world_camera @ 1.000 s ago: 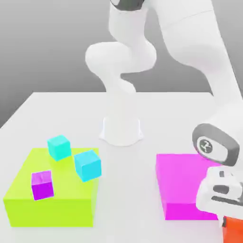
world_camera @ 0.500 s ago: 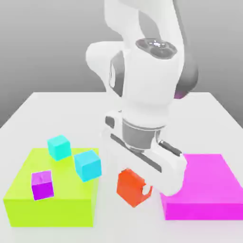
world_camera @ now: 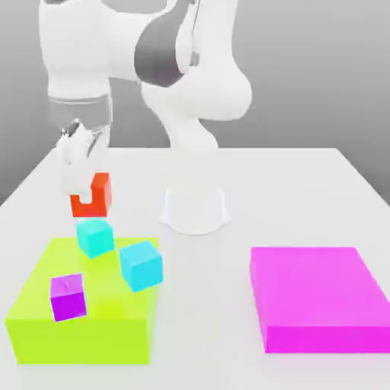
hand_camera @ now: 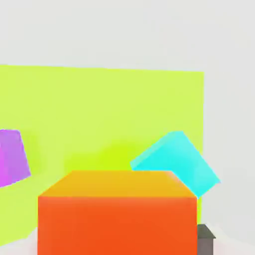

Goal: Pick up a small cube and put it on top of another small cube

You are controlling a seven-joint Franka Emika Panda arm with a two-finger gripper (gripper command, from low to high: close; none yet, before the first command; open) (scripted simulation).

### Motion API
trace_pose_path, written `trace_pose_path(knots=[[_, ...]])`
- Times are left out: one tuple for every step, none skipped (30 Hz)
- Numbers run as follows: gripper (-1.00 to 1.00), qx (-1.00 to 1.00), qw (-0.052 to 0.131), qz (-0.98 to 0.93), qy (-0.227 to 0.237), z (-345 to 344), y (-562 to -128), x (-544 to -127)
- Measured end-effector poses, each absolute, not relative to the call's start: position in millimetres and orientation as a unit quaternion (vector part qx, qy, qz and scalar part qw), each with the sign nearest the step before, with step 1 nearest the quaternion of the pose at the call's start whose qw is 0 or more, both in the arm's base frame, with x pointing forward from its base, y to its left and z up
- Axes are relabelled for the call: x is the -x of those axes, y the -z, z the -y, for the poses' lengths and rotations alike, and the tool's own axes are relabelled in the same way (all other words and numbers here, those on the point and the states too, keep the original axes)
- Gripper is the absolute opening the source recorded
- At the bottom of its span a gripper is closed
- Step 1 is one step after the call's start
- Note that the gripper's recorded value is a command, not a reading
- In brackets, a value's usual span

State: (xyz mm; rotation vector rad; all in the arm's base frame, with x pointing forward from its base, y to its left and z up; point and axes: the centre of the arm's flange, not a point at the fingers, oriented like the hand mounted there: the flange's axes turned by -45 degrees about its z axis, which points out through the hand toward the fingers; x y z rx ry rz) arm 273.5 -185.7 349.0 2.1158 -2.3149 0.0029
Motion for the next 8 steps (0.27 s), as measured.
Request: trace_pose_path(knots=[[-1.00,-0.670,0.001,0.742,-0.001,187.7,-340.7,-270.4],[-1.00,-0.668,0.000,0.744,-0.001,188.8,-330.8,-269.1],[-1.00,-0.667,-0.001,0.745,-0.001,189.3,-320.1,-268.3],[-1.00,-0.666,-0.001,0.746,-0.001,189.3,-309.1,-267.7],[-1.00,-0.666,-0.001,0.746,-0.001,188.9,-298.1,-266.8],[1.00,-0.666,-0.001,0.746,-0.001,188.6,-291.5,-266.2],[1.00,-0.666,-0.001,0.746,-0.001,188.6,-291.5,-266.2],[1.00,-0.666,-0.001,0.746,-0.001,188.6,-291.5,-266.2]])
